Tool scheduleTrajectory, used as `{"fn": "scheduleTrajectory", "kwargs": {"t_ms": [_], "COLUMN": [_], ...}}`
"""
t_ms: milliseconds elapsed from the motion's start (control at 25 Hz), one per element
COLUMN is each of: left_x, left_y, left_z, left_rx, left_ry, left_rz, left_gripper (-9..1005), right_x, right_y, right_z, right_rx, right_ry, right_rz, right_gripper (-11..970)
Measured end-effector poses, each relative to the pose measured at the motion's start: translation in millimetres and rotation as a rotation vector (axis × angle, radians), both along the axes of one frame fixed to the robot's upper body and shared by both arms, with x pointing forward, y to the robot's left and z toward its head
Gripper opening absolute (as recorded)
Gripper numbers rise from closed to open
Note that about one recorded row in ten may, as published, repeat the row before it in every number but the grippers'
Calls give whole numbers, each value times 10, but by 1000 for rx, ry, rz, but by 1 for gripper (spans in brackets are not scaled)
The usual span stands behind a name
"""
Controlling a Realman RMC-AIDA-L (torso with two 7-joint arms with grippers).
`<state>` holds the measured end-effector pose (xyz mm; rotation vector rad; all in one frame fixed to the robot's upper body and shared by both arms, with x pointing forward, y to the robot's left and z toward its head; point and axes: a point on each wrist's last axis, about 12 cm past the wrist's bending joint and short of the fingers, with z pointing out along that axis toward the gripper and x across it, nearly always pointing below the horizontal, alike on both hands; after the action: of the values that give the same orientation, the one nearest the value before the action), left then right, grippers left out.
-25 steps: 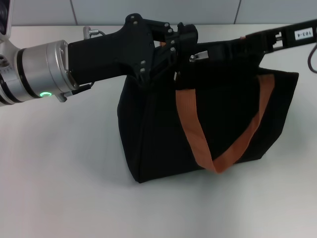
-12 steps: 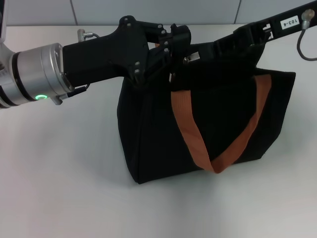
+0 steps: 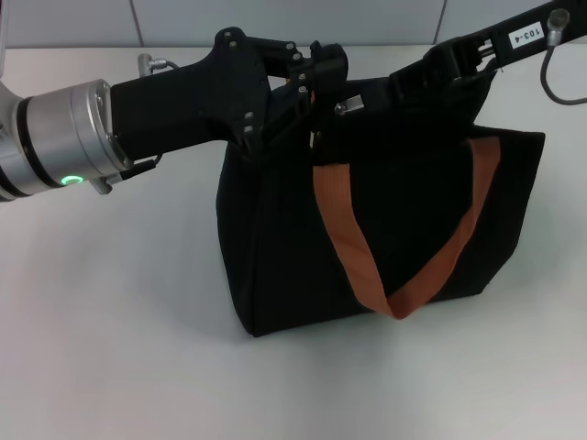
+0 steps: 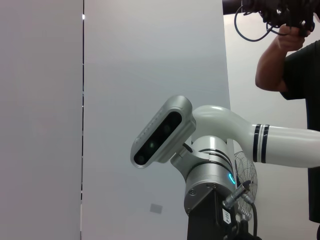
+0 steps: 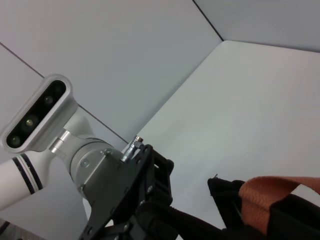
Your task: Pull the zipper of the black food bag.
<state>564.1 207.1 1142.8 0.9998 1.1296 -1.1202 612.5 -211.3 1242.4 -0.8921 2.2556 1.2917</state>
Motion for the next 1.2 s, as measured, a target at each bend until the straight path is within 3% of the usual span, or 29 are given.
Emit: {"fn": "scheduleTrajectory", "kwargs": {"t_ms": [1200], "left_x": [-6], "left_y": [8], "left_z": [-3], "left_rx": [-6], "left_ry": [1], "left_rz": [4], "left_gripper": [105], "right_x": [65], "right_y": [70], "right_z": [82], "right_rx": [-80], "right_ry": [5], "right_rz": [-24], "right_gripper": [0]}}
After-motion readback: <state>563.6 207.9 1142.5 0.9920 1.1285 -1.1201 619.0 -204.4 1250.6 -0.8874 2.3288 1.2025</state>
